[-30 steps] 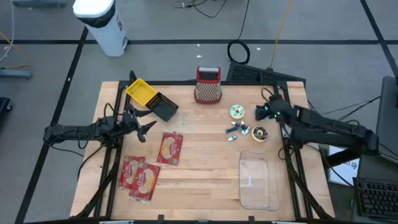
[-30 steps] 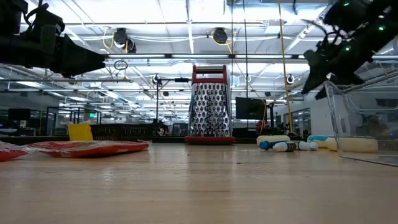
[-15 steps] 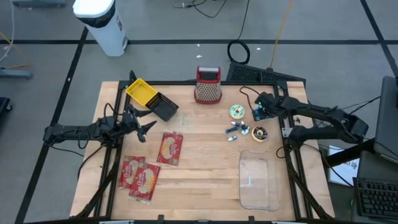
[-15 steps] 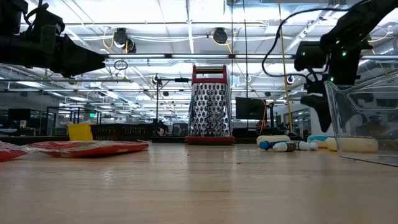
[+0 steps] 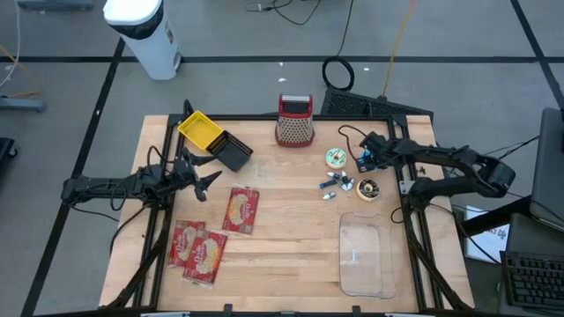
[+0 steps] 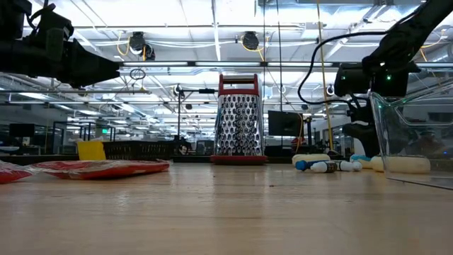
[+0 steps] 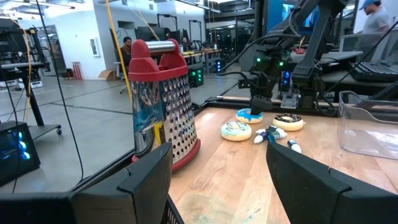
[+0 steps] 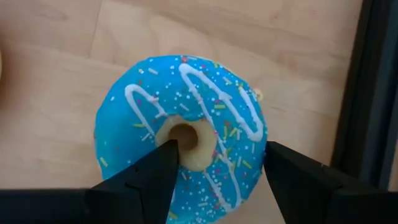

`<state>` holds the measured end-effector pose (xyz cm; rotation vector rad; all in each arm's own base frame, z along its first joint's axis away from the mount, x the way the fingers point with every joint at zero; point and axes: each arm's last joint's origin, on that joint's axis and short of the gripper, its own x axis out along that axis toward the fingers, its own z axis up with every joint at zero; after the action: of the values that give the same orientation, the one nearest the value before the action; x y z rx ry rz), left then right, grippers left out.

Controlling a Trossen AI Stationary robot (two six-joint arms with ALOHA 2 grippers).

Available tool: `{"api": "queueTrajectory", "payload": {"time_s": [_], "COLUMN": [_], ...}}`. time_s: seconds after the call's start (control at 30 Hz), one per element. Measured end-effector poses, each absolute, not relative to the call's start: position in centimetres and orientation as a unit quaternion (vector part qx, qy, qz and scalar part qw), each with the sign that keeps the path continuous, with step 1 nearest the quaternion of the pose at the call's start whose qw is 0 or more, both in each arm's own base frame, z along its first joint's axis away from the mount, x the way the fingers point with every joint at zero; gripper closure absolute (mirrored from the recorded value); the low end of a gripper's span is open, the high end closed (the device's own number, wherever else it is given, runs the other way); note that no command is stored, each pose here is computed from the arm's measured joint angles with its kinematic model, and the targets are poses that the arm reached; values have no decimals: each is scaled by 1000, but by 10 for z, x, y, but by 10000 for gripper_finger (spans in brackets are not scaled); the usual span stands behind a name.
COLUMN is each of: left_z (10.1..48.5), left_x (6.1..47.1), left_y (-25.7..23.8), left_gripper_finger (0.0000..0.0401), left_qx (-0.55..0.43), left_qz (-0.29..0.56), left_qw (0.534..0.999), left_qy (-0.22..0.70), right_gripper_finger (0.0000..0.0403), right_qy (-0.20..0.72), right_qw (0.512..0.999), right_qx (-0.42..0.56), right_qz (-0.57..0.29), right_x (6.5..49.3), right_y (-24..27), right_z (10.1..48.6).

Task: Pick & Place Food Item
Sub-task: Put the blue donut into the yellow bin

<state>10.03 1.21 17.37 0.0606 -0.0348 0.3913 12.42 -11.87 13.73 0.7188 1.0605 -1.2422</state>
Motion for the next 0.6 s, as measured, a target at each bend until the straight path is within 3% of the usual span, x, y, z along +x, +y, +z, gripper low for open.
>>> {"api": "queueTrajectory", "payload": {"time_s": [0.3,0.6], "left_z": [174,174], "left_x": [100,100], "left_y": [12,12], "left_gripper_finger": [144,144], "left_qx": [30,30], "left_qz": [194,194], "left_qw": [980,980], "left_qy": [-17,-17], "right_gripper_finger": [186,277], "right_qy": [443,431], "right_qw": [633,645], "right_qx": [319,325], "right_qz": [-549,-540], "right_x": [122,125], "right_y": [-121,-122], "right_z": [132,133]}}
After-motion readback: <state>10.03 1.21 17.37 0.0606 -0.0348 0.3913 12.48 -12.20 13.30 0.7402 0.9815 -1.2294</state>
